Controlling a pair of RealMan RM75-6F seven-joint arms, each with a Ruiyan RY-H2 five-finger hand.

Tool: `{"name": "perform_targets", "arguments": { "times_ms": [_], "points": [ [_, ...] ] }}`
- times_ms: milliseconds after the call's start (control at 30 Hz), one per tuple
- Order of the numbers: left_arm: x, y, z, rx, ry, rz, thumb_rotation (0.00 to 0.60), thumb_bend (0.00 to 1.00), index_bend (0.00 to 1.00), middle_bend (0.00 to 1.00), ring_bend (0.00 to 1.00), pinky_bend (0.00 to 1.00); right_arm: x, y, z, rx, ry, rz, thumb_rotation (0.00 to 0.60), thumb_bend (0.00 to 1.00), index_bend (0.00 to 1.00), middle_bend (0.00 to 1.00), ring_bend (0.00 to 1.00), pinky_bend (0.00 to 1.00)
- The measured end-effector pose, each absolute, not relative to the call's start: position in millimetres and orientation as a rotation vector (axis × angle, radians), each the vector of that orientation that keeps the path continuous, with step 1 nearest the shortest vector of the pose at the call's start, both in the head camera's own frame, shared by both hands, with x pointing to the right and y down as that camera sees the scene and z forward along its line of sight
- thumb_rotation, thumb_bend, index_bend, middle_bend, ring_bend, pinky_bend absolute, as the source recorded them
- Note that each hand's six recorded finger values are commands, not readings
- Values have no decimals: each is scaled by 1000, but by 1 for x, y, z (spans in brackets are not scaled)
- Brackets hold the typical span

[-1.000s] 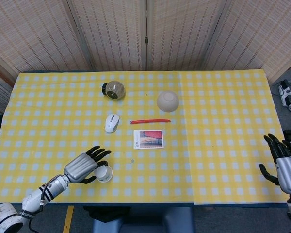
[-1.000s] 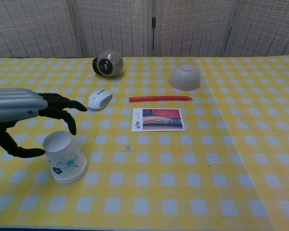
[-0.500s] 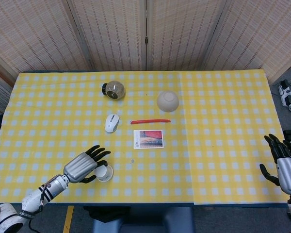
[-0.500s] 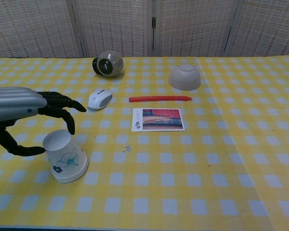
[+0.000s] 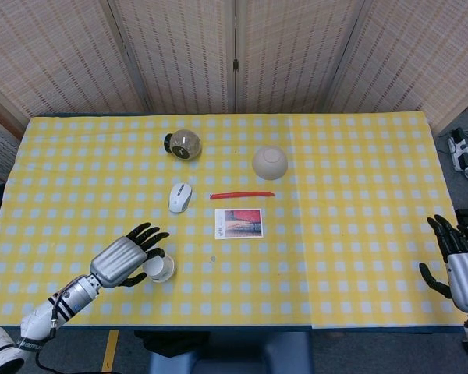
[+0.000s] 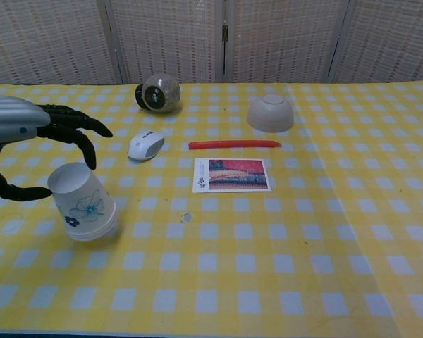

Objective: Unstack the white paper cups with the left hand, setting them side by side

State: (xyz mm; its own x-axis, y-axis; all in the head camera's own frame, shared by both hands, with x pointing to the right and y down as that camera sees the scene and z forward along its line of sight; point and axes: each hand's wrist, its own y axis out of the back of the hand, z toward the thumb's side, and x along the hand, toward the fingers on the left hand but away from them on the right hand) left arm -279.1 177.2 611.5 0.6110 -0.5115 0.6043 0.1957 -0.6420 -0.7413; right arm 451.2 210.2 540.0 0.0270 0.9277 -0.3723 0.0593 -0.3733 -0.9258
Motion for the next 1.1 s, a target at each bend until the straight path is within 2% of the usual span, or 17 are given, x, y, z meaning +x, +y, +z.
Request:
{"name": "perform_targets", "arguments": {
  "times_ms": [300, 633, 867, 1100],
  "points": [
    [-284, 162, 608, -1964, 298, -1113, 600, 495, 394, 116, 68, 32, 452, 209, 541, -1545, -1040, 1440, 600, 376, 70, 112, 187, 125],
    [-285, 152, 641, -1940, 238, -1219, 600, 497, 394, 118, 73, 33, 453, 211, 543, -1554, -1042, 1445, 600, 375, 70, 112, 187, 125],
    [-293, 137, 628, -1941, 332, -1237, 600, 504, 390, 134, 91, 39, 454, 211, 542, -1548, -1047, 1446, 600, 376, 70, 112, 186, 125],
    [-296, 137, 626, -2023, 382, -1260, 600, 599, 391, 161, 125, 63, 452, 210, 544, -1555, -1041, 1445, 600, 376, 70, 112, 186, 125]
  ]
}}
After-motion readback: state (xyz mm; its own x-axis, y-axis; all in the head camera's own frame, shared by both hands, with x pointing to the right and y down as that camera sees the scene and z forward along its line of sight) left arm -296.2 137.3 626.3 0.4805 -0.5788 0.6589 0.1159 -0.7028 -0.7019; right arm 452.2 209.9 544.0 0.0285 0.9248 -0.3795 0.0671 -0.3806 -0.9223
